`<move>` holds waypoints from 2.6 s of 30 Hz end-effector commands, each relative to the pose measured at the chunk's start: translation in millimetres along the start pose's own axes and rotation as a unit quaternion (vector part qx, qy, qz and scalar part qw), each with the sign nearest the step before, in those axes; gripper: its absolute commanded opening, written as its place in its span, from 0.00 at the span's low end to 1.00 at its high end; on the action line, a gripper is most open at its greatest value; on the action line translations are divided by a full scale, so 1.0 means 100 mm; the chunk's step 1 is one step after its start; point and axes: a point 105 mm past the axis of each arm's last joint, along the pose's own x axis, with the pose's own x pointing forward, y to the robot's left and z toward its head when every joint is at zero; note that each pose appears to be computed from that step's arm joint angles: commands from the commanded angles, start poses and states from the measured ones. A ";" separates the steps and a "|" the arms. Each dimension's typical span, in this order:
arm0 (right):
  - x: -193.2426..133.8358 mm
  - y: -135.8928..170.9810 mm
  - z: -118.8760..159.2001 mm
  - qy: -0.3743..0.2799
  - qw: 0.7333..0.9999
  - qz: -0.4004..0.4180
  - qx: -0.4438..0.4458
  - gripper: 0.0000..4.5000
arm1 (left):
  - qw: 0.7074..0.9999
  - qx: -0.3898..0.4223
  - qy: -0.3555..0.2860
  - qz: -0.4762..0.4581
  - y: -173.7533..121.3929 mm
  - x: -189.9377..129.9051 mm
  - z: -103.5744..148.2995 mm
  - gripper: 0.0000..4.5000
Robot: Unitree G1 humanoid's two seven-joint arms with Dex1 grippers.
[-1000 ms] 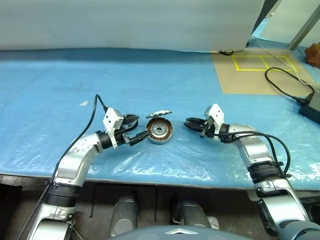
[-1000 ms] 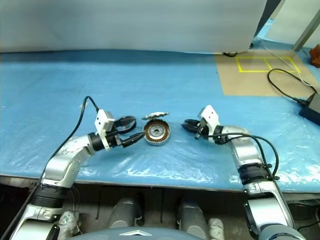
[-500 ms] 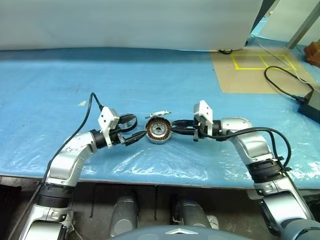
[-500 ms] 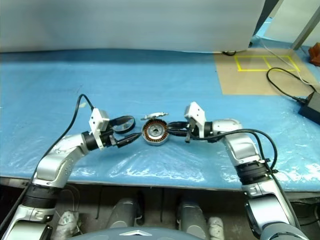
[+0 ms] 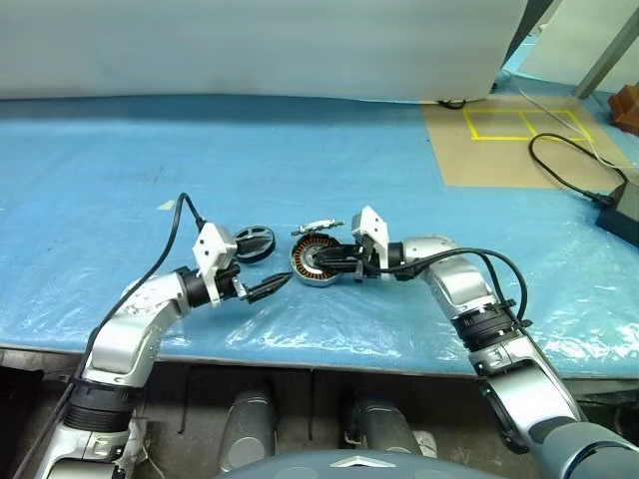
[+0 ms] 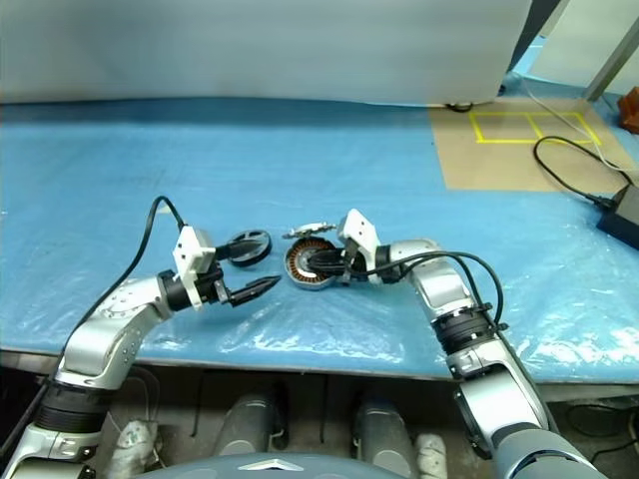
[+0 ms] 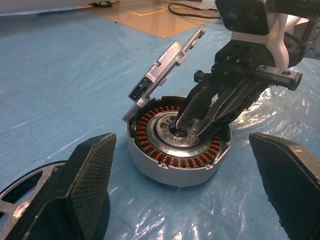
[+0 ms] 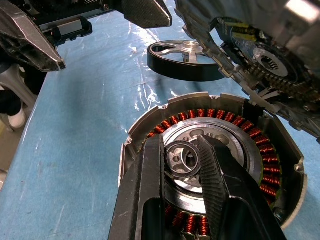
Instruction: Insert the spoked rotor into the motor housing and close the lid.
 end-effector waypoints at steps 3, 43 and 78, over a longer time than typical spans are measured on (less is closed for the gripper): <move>-0.04 -0.07 0.16 -0.015 0.999 -0.008 -0.030 0.14 | 1.000 0.023 -0.009 -0.011 -0.07 0.02 0.06 1.00; 0.11 -0.09 0.12 -0.019 0.999 -0.012 -0.029 0.14 | 1.000 -0.009 -0.022 -0.006 -0.09 0.11 0.02 1.00; -0.10 -0.19 0.36 -0.074 0.997 -0.033 -0.003 0.41 | 1.000 -0.012 -0.020 -0.005 -0.08 0.13 0.00 1.00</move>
